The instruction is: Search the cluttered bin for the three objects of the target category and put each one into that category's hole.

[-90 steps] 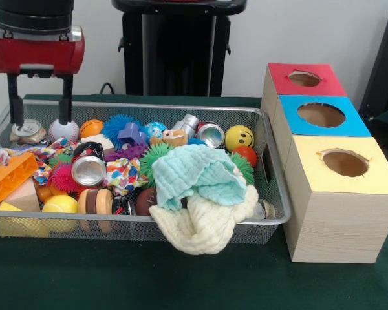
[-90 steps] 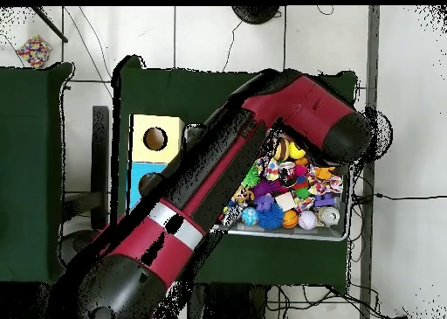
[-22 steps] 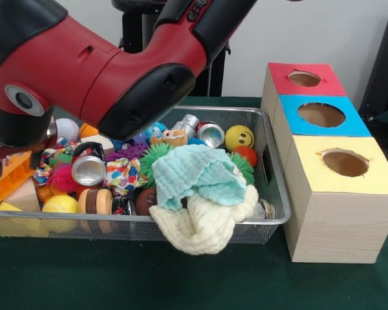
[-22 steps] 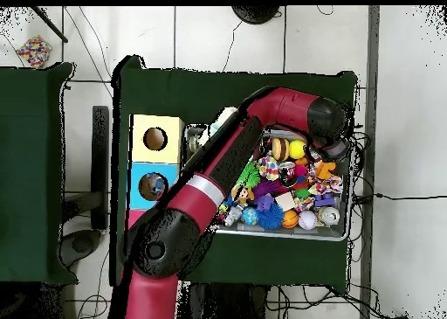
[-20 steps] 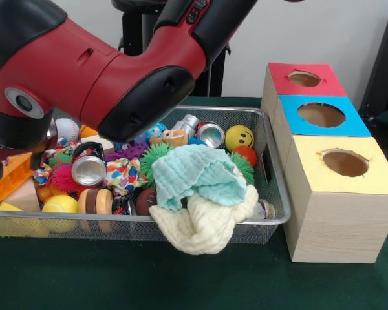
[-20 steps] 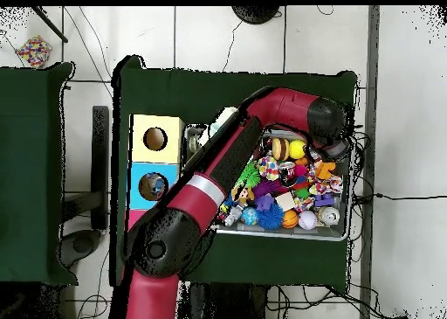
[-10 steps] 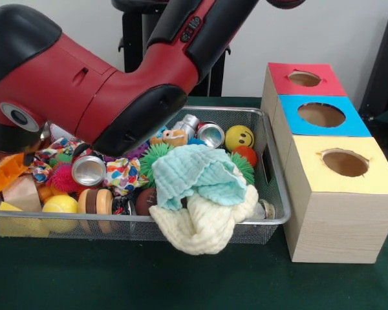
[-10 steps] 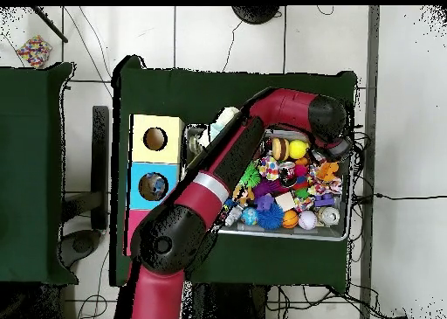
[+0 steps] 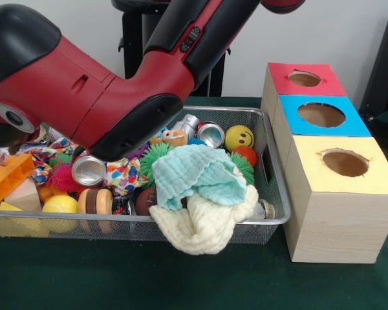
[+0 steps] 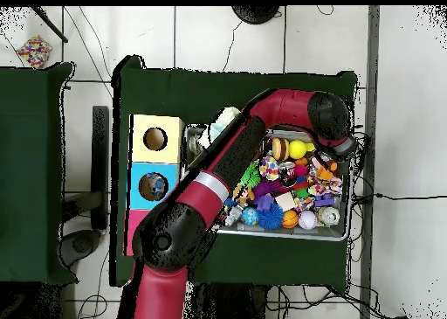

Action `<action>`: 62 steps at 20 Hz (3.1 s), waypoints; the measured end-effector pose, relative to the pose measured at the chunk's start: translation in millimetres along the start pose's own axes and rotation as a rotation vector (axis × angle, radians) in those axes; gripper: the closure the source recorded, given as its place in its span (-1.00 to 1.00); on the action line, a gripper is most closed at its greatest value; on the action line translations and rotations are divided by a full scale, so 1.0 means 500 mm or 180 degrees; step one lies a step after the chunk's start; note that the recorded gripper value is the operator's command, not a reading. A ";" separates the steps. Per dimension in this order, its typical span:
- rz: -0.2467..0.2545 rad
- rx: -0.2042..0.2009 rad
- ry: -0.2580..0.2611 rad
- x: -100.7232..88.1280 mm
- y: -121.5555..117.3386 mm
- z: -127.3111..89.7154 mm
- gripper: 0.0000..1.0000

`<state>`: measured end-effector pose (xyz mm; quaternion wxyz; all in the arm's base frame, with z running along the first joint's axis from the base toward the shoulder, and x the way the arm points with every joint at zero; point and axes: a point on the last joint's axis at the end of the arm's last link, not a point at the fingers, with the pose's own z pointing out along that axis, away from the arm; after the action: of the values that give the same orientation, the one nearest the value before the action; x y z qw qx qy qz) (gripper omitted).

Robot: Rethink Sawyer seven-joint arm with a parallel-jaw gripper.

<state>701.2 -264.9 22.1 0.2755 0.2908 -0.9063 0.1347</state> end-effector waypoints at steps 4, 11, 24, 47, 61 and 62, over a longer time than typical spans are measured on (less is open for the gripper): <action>0.0002 -0.0003 0.0000 0.001 0.000 0.001 -1.00; 0.0062 -0.0092 -0.0145 -0.005 0.008 0.012 -1.00; 0.0147 -0.0425 -0.0482 -0.026 0.025 0.022 -1.00; 0.0031 -0.0329 -0.0135 -0.016 0.017 0.000 -1.00; 0.0254 -0.0601 -0.0550 -0.036 0.041 0.028 -1.00; 0.0282 -0.0601 -0.0544 -0.035 0.039 0.028 -1.00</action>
<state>695.3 -247.5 -1.0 0.2172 0.2336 -0.9471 0.0356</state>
